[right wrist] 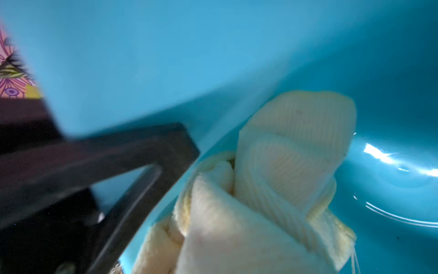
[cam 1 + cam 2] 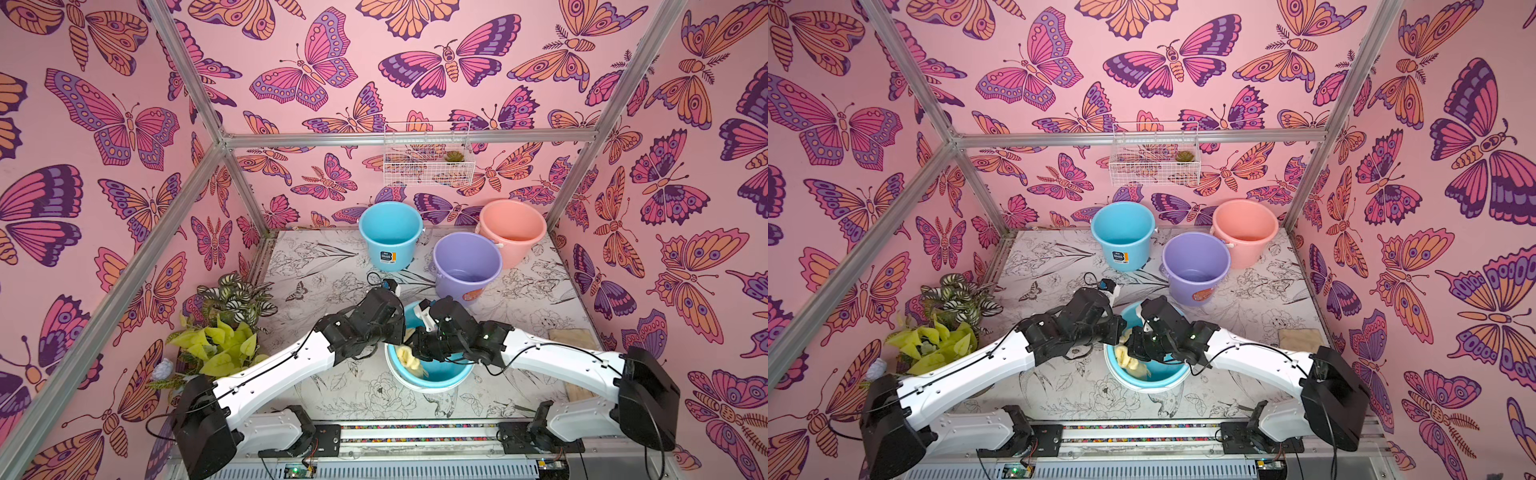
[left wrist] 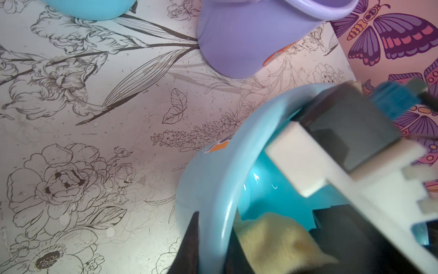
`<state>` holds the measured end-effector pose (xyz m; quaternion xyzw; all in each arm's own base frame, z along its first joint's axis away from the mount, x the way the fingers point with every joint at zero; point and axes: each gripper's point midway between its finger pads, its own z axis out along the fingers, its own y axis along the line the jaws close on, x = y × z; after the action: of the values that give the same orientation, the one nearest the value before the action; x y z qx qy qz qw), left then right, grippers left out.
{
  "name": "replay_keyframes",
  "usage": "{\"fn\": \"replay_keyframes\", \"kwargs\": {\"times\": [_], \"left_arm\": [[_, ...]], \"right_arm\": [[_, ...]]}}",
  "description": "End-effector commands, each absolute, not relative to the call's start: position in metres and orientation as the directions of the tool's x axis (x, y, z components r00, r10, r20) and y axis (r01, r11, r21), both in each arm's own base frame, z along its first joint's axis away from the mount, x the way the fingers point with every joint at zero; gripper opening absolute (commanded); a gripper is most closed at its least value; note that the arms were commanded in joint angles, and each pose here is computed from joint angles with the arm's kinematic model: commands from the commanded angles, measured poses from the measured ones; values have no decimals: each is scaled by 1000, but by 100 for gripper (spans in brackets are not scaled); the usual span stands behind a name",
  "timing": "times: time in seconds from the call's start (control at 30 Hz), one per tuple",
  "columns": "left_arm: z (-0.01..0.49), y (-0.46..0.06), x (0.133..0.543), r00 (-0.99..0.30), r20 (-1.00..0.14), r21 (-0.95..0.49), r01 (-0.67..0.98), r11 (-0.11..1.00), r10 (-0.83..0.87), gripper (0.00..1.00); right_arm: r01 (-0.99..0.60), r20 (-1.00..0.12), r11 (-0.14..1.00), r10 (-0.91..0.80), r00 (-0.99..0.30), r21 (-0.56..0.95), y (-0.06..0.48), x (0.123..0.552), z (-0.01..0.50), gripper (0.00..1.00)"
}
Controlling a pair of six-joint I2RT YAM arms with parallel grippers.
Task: Wipe the inside of the bucket with a cloth
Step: Wipe the dirt from the inside of the bucket.
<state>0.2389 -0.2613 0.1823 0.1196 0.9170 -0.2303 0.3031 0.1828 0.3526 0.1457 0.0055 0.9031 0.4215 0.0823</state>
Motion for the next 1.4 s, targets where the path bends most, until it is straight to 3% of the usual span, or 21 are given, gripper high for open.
{"fn": "replay_keyframes", "kwargs": {"times": [0.0,0.53,0.7,0.93,1.17,1.27,1.37], "left_arm": [[210,-286,226,-758,-646,-428,464,775,97,0],[212,-288,228,-749,-654,-417,473,776,105,0],[209,-287,230,-747,-657,-405,468,785,106,0],[204,-288,233,-759,-643,-404,453,795,105,0],[198,-294,232,-768,-627,-411,466,784,129,0],[198,-297,230,-766,-625,-410,484,773,148,0],[199,-300,225,-764,-622,-418,509,753,172,0]], "right_arm": [[20,-158,675,202,-967,738,353,212,119,0],[64,-137,858,154,-979,510,332,216,7,0],[-13,-181,858,94,-979,514,333,217,29,0],[-239,-382,802,-15,-924,547,322,212,112,0],[-557,-661,754,-224,-716,347,286,203,179,0],[-689,-778,704,-331,-534,173,274,205,207,0],[-803,-815,590,-503,-289,-80,262,201,227,0]]}}
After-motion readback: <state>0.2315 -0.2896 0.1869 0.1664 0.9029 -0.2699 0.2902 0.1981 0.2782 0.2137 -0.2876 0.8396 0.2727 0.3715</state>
